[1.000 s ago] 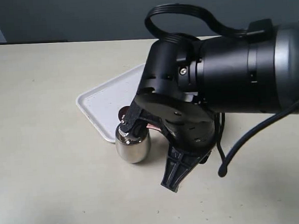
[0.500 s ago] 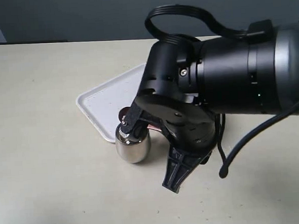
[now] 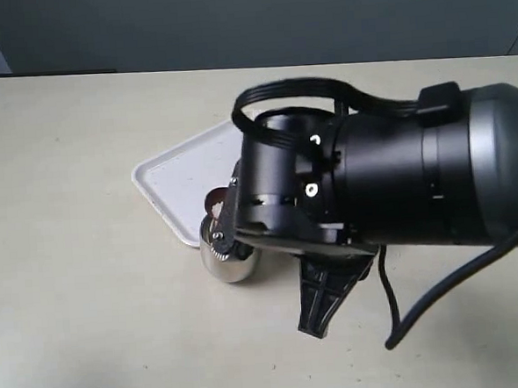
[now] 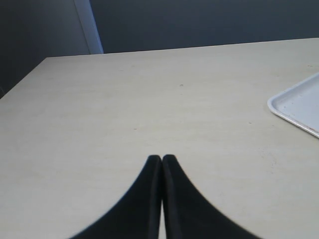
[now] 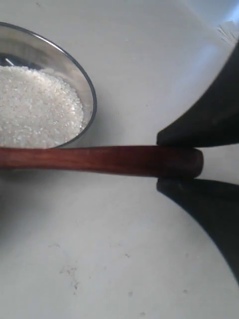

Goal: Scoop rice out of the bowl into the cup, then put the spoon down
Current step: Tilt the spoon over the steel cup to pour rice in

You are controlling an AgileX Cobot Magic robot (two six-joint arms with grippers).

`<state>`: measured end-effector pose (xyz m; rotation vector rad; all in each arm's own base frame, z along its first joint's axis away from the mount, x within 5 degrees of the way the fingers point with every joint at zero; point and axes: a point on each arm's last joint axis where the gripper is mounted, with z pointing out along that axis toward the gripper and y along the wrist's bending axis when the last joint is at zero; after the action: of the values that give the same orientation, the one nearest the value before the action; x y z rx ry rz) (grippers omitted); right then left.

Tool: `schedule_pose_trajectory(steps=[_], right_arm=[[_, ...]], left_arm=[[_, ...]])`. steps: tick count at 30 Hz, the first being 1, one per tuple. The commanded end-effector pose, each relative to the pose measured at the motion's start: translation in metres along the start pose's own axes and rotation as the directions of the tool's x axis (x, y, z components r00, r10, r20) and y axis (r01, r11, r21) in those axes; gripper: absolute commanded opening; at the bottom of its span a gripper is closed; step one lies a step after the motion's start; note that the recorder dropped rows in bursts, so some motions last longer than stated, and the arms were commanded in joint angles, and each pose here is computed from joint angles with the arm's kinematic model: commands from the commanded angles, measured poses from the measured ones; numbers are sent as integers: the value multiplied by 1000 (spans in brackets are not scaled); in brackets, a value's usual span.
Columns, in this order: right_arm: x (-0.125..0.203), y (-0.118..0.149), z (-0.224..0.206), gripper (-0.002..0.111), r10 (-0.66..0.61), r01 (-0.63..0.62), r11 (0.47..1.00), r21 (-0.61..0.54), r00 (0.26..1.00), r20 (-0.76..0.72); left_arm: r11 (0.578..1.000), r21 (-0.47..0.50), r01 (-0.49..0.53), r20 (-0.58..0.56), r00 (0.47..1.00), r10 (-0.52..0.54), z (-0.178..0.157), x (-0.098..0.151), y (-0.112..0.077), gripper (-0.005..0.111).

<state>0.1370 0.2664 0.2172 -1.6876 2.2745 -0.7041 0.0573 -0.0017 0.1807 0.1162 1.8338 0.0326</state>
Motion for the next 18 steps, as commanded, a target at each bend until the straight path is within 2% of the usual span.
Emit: schedule_pose_trajectory(steps=[1, 13, 18], right_arm=[[-1, -2, -6, -1, -17, 15, 997, 75, 999, 38], [5, 7, 1, -1, -96, 93, 986, 139, 995, 15], [5, 9, 2, -1, -79, 76, 986, 145, 997, 16]], left_arm=[[1000, 1, 5, 20, 1000, -5, -1, -4, 0, 1], [1000, 1, 5, 20, 1000, -5, -1, -4, 0, 1], [1000, 1, 5, 20, 1000, -5, -1, -4, 0, 1]])
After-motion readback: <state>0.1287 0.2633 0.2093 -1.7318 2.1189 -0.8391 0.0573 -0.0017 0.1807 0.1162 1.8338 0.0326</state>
